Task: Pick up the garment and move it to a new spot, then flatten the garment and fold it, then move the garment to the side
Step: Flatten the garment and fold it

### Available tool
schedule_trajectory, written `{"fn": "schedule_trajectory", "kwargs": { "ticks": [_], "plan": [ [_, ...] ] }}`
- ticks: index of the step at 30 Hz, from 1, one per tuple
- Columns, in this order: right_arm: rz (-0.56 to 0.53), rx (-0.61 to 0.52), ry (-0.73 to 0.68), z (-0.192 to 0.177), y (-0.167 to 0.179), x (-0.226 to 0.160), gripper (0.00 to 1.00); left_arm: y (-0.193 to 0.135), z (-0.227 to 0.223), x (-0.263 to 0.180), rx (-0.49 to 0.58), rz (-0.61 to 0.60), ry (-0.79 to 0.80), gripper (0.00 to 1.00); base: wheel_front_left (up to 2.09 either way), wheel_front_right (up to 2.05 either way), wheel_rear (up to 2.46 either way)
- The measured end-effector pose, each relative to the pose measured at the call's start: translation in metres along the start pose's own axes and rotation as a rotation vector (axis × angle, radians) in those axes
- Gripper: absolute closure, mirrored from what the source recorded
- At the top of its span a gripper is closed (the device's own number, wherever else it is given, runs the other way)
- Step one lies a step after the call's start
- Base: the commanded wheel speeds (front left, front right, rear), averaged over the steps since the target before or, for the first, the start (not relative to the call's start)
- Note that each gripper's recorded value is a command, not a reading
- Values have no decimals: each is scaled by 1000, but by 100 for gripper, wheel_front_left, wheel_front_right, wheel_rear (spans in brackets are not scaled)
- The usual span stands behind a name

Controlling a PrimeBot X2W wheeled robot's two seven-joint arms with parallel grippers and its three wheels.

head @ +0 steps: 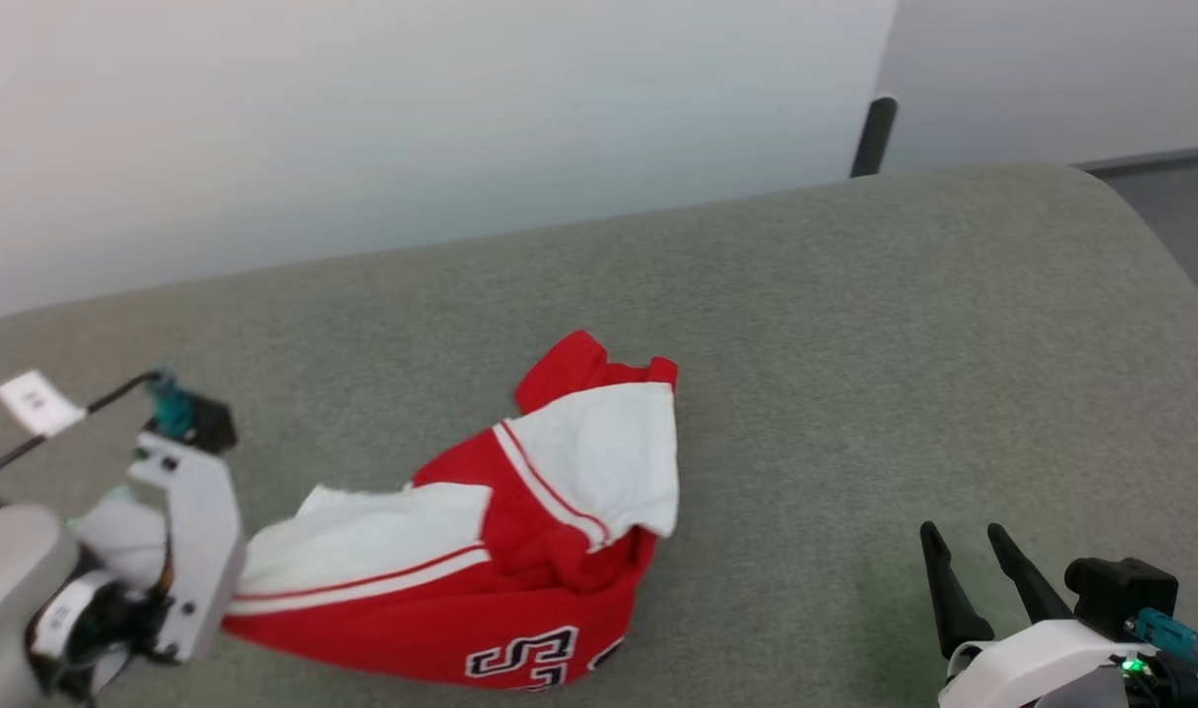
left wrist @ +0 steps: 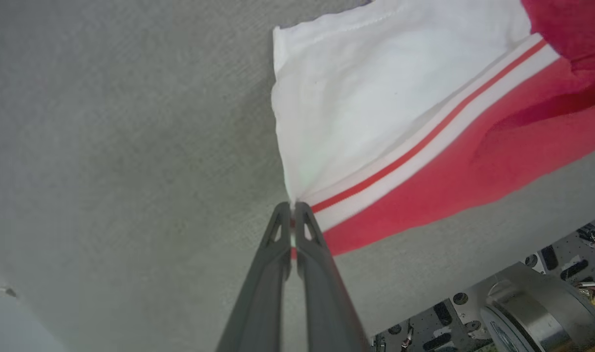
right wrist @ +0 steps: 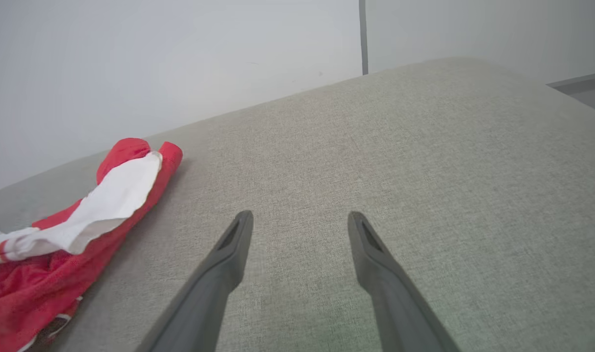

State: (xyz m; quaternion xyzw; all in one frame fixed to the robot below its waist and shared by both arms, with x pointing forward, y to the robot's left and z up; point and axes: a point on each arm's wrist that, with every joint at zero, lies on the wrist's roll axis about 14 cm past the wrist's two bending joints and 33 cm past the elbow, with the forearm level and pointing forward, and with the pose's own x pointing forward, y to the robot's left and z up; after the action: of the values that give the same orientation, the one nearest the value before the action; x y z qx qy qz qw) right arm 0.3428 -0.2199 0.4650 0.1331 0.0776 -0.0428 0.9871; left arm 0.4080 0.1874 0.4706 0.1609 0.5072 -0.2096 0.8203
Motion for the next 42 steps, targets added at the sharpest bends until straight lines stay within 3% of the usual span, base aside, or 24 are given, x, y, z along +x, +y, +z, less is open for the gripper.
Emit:
{"fn": "schedule_trajectory", "kwargs": {
  "ticks": [8,14,17,18,21,23,26,35,42],
  "plan": [
    [36,-5,8,0,12,7,0,34,-79,1,-153,103,187,100,0,0,0],
    [42,-6,12,0,14,7,0,20,-109,13,-248,48,252,100,0,0,0],
    [46,-7,12,0,15,7,0,13,-100,16,-273,27,199,100,0,0,0],
    [46,-7,12,0,15,6,0,11,-98,16,-271,22,190,83,0,0,0],
    [50,-8,14,0,16,3,0,11,-89,12,-267,25,151,9,0,0,0],
    [49,-8,17,-1,16,0,0,10,-82,7,-252,25,130,0,0,0,0],
    [54,-11,10,1,17,-2,0,11,-58,-3,-210,36,52,0,0,0,0],
    [45,-15,-10,6,14,-3,0,-8,66,-24,-14,20,-401,0,0,0,0],
    [40,-26,-95,24,14,1,0,-10,93,13,30,-9,-455,0,0,0,0]
  ]
}}
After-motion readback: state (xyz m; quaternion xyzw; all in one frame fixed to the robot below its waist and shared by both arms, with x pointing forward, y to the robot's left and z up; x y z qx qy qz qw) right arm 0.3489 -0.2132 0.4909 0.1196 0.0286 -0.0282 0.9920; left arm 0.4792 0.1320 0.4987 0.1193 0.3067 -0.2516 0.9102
